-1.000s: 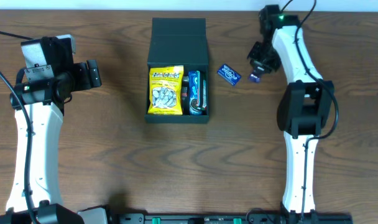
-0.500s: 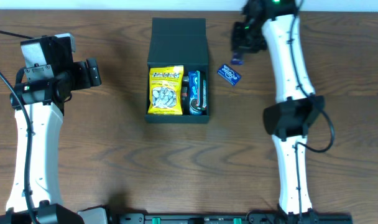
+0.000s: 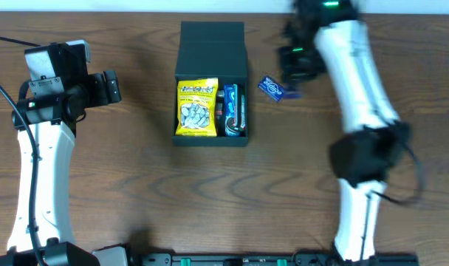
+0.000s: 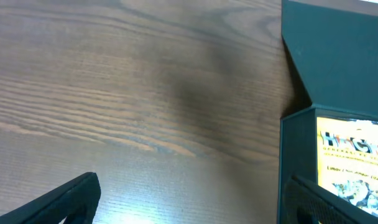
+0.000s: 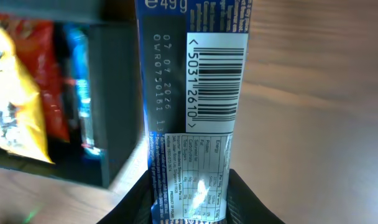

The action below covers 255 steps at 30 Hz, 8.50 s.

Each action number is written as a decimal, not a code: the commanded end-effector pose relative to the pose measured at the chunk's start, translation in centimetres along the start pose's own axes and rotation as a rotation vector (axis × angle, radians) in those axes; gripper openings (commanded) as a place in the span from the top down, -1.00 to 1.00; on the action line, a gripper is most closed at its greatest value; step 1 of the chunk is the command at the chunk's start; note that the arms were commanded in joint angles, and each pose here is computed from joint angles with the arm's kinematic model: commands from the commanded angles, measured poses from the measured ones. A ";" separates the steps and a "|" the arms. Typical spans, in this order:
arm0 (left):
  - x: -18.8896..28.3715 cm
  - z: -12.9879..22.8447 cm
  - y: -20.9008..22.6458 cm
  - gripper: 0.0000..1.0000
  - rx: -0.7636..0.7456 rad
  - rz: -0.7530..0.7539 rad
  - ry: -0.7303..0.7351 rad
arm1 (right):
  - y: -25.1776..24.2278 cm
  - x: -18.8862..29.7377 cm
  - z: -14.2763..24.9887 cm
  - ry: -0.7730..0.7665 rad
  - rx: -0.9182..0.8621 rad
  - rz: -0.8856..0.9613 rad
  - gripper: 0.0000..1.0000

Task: Pack container
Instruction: 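Carry the blue bar pack left and lower it into the box, then open the right gripper and reach toward the small blue packet, then grasp the blue Eclipse mints tin and carry it over the box, then lower the mints tin into the box and open the right gripper, then bring both grippers to the box lid's back edge and grip it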

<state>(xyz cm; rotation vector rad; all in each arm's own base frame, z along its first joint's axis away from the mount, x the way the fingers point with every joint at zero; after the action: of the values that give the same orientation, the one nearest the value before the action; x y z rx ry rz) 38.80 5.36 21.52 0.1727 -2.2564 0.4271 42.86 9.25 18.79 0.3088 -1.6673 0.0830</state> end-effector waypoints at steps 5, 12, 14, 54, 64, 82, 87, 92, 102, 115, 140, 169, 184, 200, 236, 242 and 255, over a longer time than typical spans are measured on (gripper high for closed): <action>-0.1 -0.4 0.0 -0.91 -0.004 0.006 -0.011 | 8.9 -4.0 1.3 -0.022 0.234 -0.023 0.83; -0.1 -0.4 0.0 -0.91 -0.004 0.006 -0.011 | 14.9 -7.6 -0.5 -0.121 0.187 -0.034 0.74; -0.1 -0.4 0.1 -0.91 -0.004 0.006 -0.010 | 15.5 -8.9 -0.6 -0.121 0.155 -0.024 0.73; -0.1 -0.3 0.0 -0.91 -0.003 0.007 -0.008 | 15.6 -14.9 1.7 -0.026 0.031 0.059 0.31; -0.1 -0.3 0.0 -0.91 -0.003 0.009 -0.008 | 16.1 -12.5 0.5 -0.062 0.029 0.033 -0.08; -0.1 -0.2 0.0 -0.91 -0.003 0.008 -0.004 | 2.5 -7.3 -8.2 -0.330 0.156 0.243 -0.45; -0.1 -0.1 0.1 -0.91 -0.002 0.007 0.002 | 1.9 -10.2 -8.2 -0.271 0.432 0.137 -0.69; -0.1 -0.1 0.1 -0.91 -0.002 0.007 0.003 | 0.7 -13.0 -7.4 -0.209 0.538 0.090 -0.89; -0.1 0.0 0.1 -0.91 -0.001 0.006 0.007 | 0.0 -17.3 -5.7 -0.100 0.586 0.068 -0.81; -0.1 0.1 0.1 -0.91 0.000 0.005 0.010 | -0.6 -19.1 -5.1 -0.058 0.585 0.075 -0.47; -0.1 0.0 0.1 -0.91 -0.001 0.006 0.005 | 1.3 -16.4 -6.2 -0.097 0.472 0.065 0.41; -0.1 -0.1 0.0 -0.91 -0.001 0.007 0.001 | 16.0 -9.2 -0.1 -0.033 -0.030 -0.011 0.65; -0.1 0.0 0.1 -0.91 0.004 0.007 0.008 | 15.1 -11.4 -0.1 -0.054 -0.039 0.058 -0.10; -0.2 -1.2 -3.7 -0.91 -0.021 0.198 -0.036 | 11.6 0.5 -9.9 -0.438 0.013 -0.057 -0.55; -23.8 -1.9 -12.8 0.89 0.477 0.499 0.476 | 2.6 -19.4 -13.8 -0.252 -0.309 -0.554 0.97; -25.4 0.8 -12.8 0.89 0.477 0.451 0.560 | 3.2 -20.2 -13.5 -0.237 -0.303 -0.559 0.97; -26.5 3.9 -13.1 0.89 0.456 0.397 0.632 | 6.7 -21.4 -13.9 -0.239 -0.230 -0.684 0.97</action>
<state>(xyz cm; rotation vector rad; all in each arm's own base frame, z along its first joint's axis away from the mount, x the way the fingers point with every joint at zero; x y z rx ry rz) 56.74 -8.05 3.08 -0.1484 -1.5248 1.0778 57.05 20.64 1.19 0.6622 -1.7429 -0.6523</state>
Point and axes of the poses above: each gripper's point midway between its finger pads, its own x axis back along the fingers, its own y axis along the line the jaws close on, z = x × y, the point moved 1 cm from there along x, back along the fingers, and after that the axes turned 13 degrees about x, right-handed, at the moved point
